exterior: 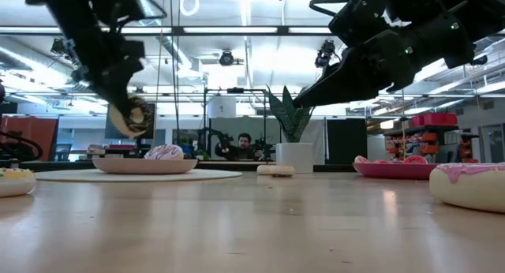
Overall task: Pick & Place donuts
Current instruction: Put the large black donut on the pink plate
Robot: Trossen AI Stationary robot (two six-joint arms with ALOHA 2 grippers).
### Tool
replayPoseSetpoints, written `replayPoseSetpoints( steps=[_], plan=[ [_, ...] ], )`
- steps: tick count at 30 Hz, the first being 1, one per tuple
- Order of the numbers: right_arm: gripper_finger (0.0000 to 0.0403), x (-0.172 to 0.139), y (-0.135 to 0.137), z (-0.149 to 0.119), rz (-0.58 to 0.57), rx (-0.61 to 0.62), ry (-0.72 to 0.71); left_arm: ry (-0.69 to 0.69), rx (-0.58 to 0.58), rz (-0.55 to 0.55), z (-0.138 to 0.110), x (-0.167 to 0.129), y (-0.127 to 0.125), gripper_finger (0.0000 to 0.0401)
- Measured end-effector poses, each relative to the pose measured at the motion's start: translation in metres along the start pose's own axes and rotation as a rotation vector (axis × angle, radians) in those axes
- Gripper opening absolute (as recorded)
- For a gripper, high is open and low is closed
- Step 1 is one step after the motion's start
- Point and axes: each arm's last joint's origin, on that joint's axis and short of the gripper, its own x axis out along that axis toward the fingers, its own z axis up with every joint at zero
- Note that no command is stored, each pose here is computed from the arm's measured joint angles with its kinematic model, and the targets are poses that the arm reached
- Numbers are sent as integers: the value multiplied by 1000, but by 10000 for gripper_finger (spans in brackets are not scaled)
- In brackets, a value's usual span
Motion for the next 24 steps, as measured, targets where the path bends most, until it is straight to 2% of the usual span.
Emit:
replayPoseSetpoints(
  steps=[5, 12, 17, 20, 24],
  plan=[
    [252, -2, 8, 0, 27, -27, -5, 19, -61, 13, -19, 22, 19, 28],
    [252, -3, 13, 2, 42, -39, -18, -106, -145, -74, -27, 42, 35, 34],
    [252, -3, 13, 2, 40, -39, -19, -92, -203, -45, -37, 60, 52, 35],
    [252, -3, 13, 2, 40, -39, -21, -118, -228, -32, -38, 65, 57, 42],
    [252, -3, 13, 2, 40, -39, -20, -160, -250, -97, -34, 67, 58, 50]
  ],
)
